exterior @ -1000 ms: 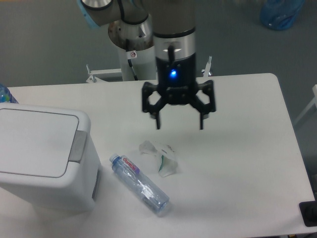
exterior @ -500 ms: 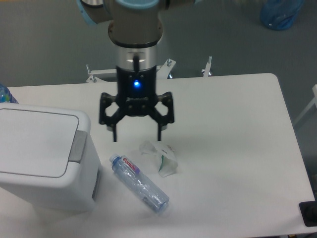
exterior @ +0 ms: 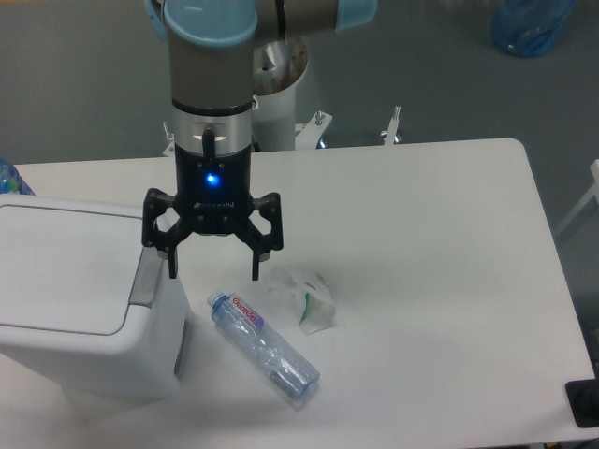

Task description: Open the trash can

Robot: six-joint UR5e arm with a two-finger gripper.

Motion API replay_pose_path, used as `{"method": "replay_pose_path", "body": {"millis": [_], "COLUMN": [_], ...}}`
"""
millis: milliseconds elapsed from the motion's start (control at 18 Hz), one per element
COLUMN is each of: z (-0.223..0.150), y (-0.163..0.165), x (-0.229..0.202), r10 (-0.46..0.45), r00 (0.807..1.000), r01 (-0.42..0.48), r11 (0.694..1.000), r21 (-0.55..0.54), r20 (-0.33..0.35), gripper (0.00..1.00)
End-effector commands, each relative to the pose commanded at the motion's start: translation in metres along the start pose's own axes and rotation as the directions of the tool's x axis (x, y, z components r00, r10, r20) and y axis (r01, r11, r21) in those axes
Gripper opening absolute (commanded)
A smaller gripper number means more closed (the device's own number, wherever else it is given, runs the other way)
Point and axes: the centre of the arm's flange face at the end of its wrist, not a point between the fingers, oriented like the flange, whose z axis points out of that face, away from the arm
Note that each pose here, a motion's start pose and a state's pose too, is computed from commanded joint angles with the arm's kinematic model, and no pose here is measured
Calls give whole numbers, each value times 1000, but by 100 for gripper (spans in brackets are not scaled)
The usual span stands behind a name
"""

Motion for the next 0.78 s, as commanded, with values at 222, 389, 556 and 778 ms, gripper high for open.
{"method": "replay_pose_path", "body": {"millis": [222, 389, 556, 778], "z": [7, 7, 7, 8], "y": [6, 6, 6, 8], "x": [7, 8, 8, 12], "r10": [5, -6, -13, -9], "r00": [1000, 1000, 1000, 1000], "r01": [-5, 6, 12, 9], "r11": [1000, 1000, 1000, 1000], "r21": [-16, -16, -18, -21], "r20": [-7, -9, -9, -12], "gripper": [100, 100, 100, 100]}}
